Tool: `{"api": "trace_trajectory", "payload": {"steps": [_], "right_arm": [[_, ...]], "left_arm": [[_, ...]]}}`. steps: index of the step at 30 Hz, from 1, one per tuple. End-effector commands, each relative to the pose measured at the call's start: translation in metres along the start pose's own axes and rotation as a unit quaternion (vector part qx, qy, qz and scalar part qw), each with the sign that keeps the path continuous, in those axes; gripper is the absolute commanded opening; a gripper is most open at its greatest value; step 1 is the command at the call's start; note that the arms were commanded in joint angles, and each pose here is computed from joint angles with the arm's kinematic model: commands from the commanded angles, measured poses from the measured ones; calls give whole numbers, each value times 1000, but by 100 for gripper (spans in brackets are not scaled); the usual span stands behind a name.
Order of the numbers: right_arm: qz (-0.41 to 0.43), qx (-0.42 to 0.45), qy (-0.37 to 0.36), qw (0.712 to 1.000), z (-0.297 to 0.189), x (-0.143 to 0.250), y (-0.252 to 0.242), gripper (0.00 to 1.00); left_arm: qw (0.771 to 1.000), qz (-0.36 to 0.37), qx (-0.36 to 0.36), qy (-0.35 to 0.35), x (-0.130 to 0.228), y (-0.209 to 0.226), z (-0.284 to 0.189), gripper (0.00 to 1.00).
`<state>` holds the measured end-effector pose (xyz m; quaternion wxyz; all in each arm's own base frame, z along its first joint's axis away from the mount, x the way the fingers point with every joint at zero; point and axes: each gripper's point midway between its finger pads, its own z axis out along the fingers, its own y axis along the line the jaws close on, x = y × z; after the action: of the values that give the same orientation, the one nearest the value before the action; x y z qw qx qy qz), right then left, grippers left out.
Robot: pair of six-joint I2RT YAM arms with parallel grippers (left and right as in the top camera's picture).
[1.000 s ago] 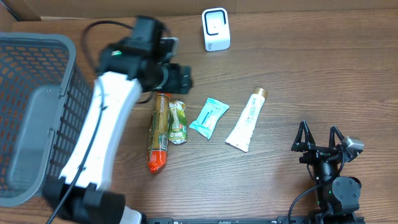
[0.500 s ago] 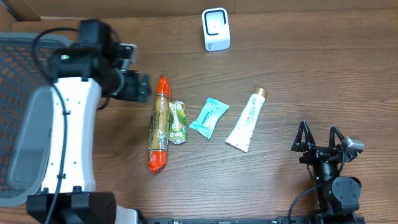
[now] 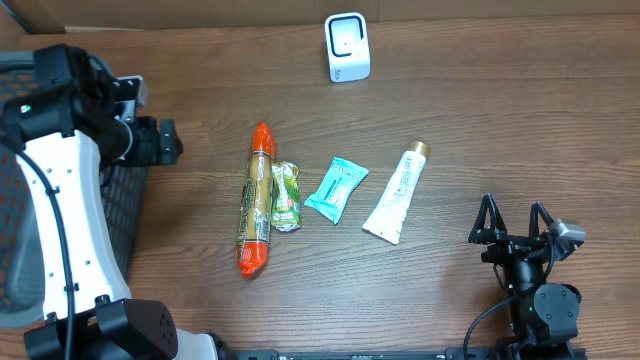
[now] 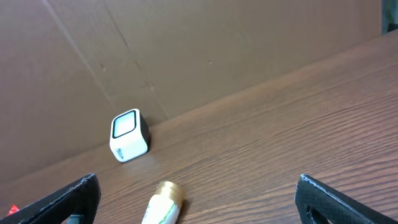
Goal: Scan the item barcode
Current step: 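Retract the left gripper to the basket edge and hold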
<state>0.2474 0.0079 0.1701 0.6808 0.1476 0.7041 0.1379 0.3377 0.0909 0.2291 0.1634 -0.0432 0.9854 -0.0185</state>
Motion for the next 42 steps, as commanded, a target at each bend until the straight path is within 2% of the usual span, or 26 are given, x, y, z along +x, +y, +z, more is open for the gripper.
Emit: {"api": "trace_trajectory", "payload": {"steps": [1, 10, 17, 21, 28, 33, 42], "right_arm": [[3, 3, 1, 1000, 0, 3, -2, 100], [3, 3, 1, 1000, 0, 3, -2, 100], [3, 3, 1, 1000, 0, 3, -2, 100], [3, 3, 1, 1000, 0, 3, -2, 100], [3, 3, 1, 1000, 0, 3, -2, 100], [3, 3, 1, 1000, 0, 3, -2, 100], [3, 3, 1, 1000, 0, 3, -2, 100]], "left_arm": [[1000, -1, -8, -4, 0, 16, 0, 90], [1000, -6, -11, -8, 0, 22, 0, 89], [997, -2, 71, -24, -2, -11, -10, 86], [993, 17, 104, -62, -7, -34, -31, 100], [987, 3, 104, -125, -5, -60, -76, 100], [978, 18, 93, -186, 4, -69, -116, 100], [971, -15, 20, -237, 21, -51, -152, 100]]}}
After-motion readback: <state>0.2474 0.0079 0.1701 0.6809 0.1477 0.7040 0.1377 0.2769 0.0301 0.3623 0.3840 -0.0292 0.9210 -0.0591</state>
